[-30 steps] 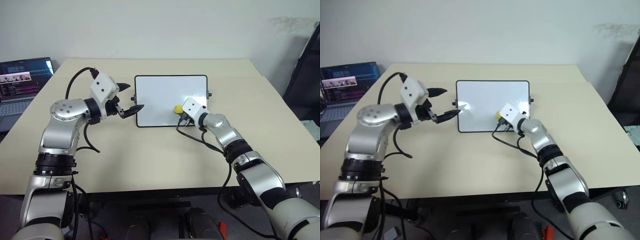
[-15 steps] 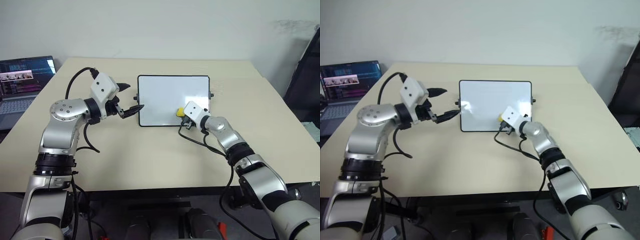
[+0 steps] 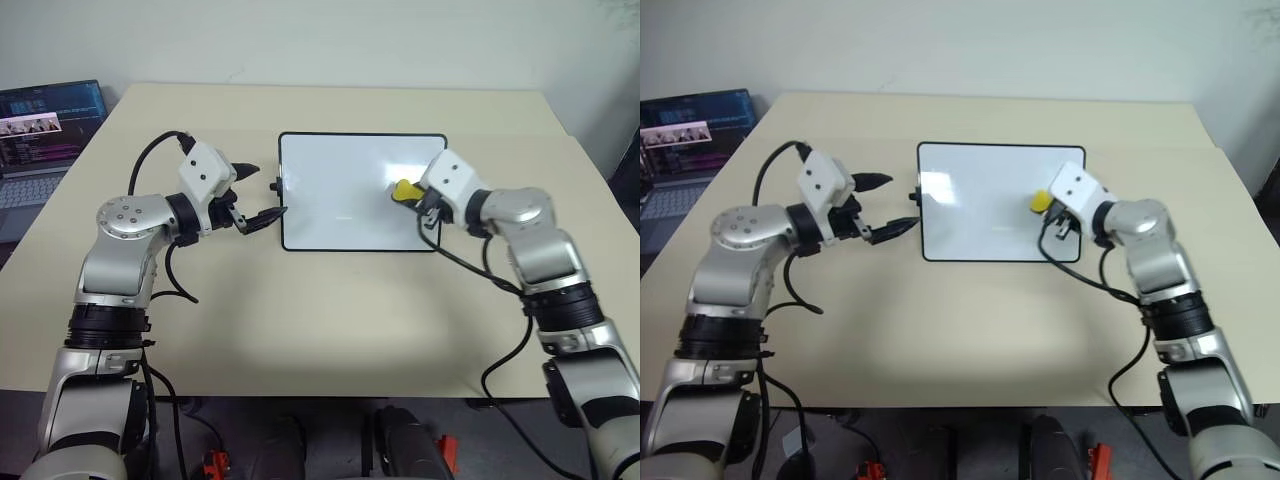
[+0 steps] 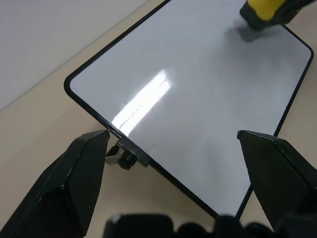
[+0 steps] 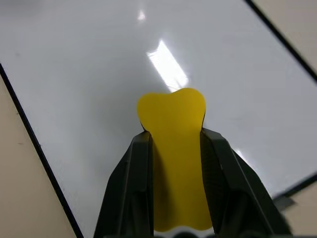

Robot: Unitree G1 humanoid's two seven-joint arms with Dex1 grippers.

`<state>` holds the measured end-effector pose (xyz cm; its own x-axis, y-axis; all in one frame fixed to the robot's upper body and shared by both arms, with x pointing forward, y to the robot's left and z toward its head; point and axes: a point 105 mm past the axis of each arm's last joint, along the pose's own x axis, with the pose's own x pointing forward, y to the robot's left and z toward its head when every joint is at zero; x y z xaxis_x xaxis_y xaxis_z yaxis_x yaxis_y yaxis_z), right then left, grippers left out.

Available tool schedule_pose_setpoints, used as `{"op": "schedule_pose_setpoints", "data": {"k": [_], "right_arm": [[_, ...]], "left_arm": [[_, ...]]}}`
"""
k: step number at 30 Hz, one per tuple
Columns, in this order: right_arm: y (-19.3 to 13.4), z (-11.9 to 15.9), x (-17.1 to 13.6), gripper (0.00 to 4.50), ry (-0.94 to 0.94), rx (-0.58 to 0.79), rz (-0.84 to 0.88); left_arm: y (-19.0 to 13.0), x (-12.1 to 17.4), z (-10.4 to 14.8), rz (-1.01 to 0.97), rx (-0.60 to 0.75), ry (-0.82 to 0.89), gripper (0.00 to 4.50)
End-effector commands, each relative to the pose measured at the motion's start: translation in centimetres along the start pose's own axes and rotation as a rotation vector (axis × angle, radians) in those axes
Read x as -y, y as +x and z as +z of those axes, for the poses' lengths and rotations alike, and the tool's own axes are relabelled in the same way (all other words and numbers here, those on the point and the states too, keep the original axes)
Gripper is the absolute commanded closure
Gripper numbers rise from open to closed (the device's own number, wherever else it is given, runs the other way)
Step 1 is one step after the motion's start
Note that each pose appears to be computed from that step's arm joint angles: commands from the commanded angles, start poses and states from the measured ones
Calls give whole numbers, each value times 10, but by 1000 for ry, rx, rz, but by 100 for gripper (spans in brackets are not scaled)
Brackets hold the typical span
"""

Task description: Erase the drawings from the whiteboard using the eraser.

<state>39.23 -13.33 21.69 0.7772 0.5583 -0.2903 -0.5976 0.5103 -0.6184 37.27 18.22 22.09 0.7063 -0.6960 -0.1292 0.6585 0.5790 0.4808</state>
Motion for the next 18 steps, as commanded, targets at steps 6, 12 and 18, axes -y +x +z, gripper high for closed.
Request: {"op": "schedule_pose_setpoints", "data": {"k": [6, 12, 18], "right_arm": [[-41, 6, 27, 353, -73, -32, -38], [-52, -6, 42, 353, -122, -97, -70], [-59, -10, 54, 353, -136, -104, -91]], "left_arm": [[-10, -13, 16, -1, 16, 58, 0], [-22, -12, 11, -40, -30, 60, 0], [-28, -10, 11, -42, -37, 58, 0]]}}
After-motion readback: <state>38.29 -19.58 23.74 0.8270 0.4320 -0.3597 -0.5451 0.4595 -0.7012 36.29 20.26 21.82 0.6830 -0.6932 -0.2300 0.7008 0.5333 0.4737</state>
